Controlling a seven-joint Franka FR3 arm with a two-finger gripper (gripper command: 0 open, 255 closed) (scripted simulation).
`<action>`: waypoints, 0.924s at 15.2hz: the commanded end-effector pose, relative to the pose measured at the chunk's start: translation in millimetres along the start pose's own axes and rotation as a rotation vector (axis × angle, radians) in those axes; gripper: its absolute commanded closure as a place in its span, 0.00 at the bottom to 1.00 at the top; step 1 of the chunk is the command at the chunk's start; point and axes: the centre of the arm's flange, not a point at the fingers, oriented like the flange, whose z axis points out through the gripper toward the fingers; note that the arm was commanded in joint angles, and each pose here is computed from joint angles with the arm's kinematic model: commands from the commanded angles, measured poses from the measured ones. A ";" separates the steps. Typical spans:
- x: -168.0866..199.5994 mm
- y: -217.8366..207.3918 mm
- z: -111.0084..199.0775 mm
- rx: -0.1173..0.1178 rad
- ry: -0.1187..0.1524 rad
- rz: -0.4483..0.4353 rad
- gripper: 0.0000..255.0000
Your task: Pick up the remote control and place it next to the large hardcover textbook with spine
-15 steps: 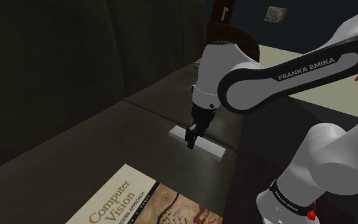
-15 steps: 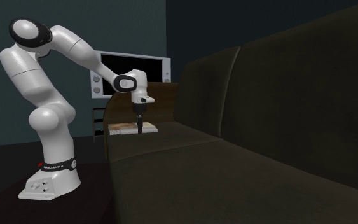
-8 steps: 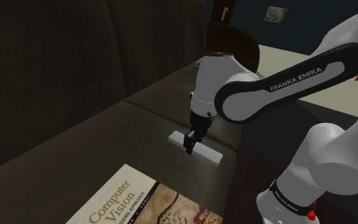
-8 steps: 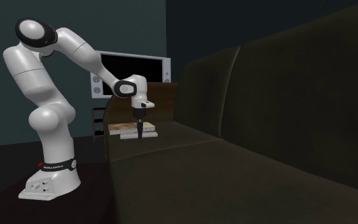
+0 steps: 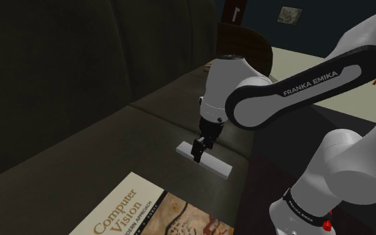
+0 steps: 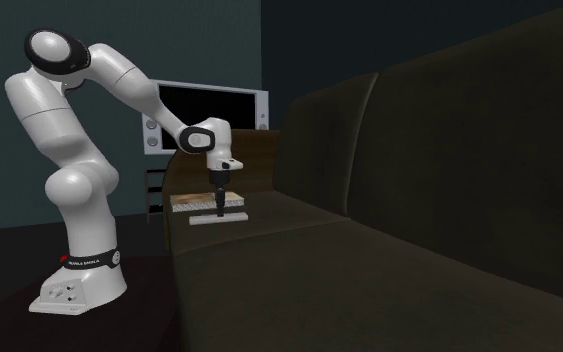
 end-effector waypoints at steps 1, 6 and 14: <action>0.0 0.0 0.0 0.000 0.000 0.000 0.00; 0.0 0.0 -39.6 0.000 0.000 0.000 0.00; 0.0 0.0 -50.0 0.000 0.000 0.000 0.00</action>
